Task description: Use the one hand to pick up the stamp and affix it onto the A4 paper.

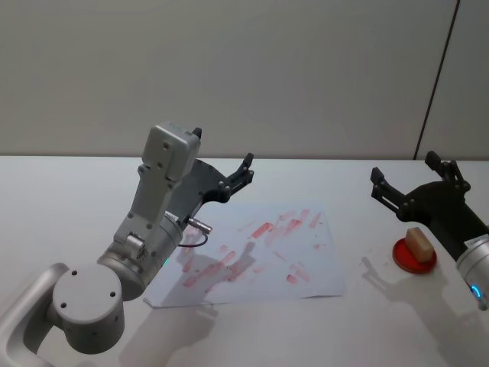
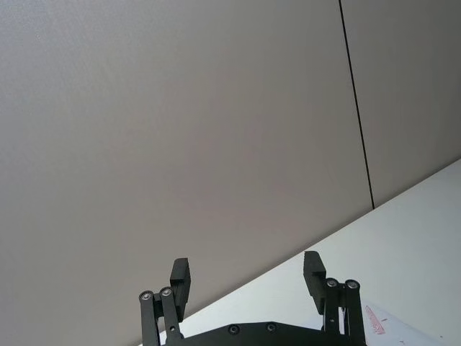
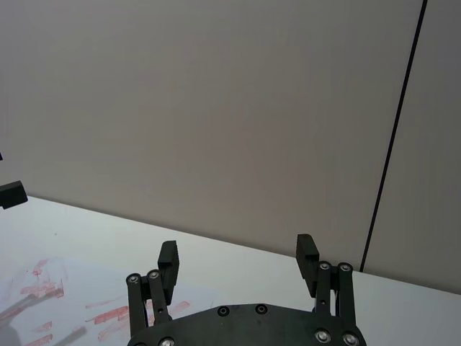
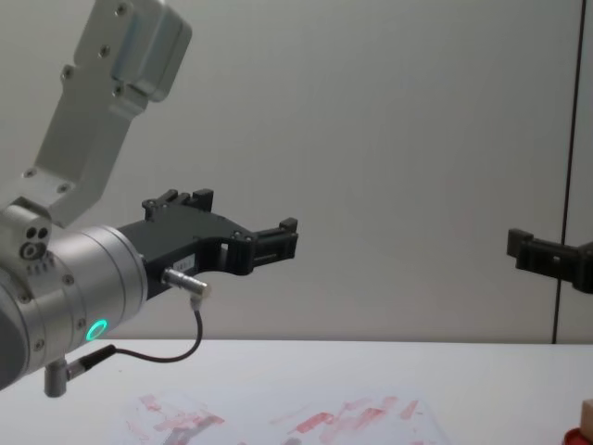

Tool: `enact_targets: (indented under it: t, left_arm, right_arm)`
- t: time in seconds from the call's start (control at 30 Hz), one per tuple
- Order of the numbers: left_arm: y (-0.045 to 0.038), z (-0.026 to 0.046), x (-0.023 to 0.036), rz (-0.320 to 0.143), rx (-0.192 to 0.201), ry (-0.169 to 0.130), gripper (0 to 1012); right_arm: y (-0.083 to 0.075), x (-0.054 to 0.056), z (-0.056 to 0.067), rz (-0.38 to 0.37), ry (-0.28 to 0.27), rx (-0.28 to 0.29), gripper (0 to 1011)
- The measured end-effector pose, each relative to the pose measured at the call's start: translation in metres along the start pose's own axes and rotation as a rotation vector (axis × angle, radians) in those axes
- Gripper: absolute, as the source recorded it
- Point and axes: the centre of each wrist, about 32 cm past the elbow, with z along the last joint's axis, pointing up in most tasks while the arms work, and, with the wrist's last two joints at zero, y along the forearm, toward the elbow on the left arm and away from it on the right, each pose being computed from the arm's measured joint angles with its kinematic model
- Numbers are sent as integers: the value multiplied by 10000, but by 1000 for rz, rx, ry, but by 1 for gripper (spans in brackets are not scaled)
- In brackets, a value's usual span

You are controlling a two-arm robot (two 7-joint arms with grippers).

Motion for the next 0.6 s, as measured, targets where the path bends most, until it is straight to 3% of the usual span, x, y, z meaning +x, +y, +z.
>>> enact_targets:
  t: [0.6]
  left_arm:
    - [0,0,0,0,0,0,1002]
  right_arm:
    - [0,0,1,0,0,2,1001]
